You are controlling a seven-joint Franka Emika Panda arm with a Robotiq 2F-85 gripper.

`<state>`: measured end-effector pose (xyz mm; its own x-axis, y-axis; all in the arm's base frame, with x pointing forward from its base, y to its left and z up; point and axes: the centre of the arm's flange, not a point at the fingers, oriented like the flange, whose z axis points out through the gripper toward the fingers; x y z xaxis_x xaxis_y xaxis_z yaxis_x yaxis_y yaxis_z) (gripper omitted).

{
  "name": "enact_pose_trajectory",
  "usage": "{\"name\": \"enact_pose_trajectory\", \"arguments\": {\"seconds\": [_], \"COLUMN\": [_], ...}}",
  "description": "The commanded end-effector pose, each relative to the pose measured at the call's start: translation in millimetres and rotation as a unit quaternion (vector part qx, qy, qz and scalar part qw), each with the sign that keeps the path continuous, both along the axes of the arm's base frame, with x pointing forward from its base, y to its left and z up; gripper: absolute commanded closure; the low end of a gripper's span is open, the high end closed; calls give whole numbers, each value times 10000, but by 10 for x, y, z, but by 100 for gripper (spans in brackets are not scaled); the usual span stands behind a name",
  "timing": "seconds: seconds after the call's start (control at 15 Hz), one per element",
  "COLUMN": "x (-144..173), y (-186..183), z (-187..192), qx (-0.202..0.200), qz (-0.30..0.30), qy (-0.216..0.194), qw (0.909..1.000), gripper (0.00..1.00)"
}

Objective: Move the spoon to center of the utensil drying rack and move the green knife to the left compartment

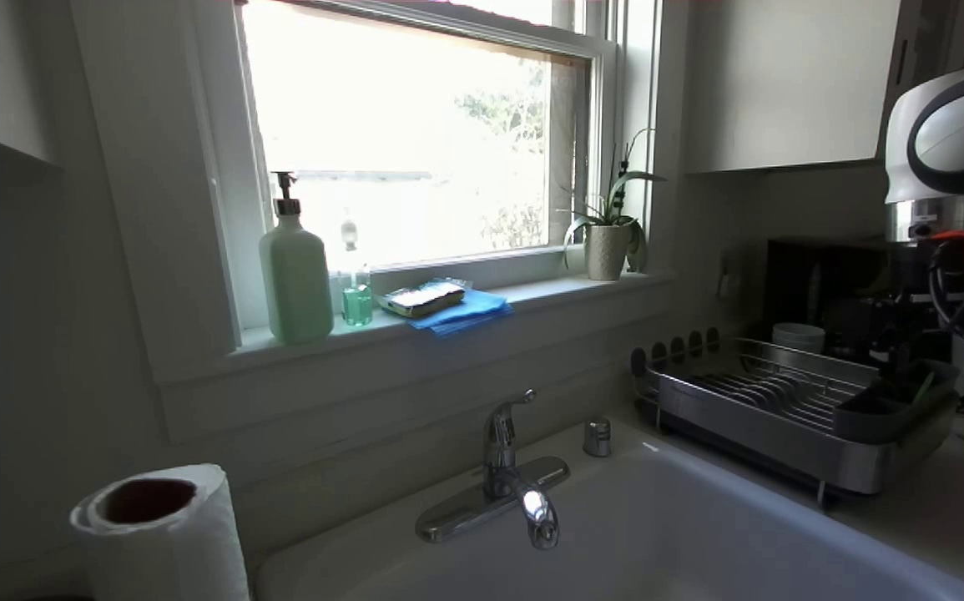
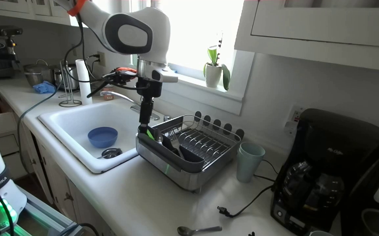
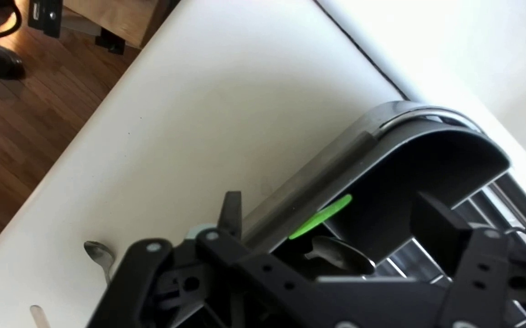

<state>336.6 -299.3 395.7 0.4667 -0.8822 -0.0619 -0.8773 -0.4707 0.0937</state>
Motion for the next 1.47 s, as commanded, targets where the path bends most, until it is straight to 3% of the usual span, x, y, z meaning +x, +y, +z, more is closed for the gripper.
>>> {"name": "enact_pose_trajectory", "arguments": {"seconds": [0.0, 0.2, 0.33, 0.53, 0.93, 1.27, 1.33, 1.4], "x": [-14, -29, -36, -47, -49, -20, -15, -11], "y": [-113, -140, -158, -174, -202, -214, -216, -218], "z": [-58, -94, -96, -75, -17, 41, 49, 55], "qx": [220, 311, 343, 355, 300, 244, 237, 234], "qz": [-201, -305, -351, -395, -400, -384, -385, -384], "qy": [-133, -165, -192, -221, -261, -306, -312, -319], "qw": [9995, 9989, 9986, 9983, 9984, 9985, 9985, 9985], "gripper": [11, 27, 44, 53, 59, 76, 85, 83]}}
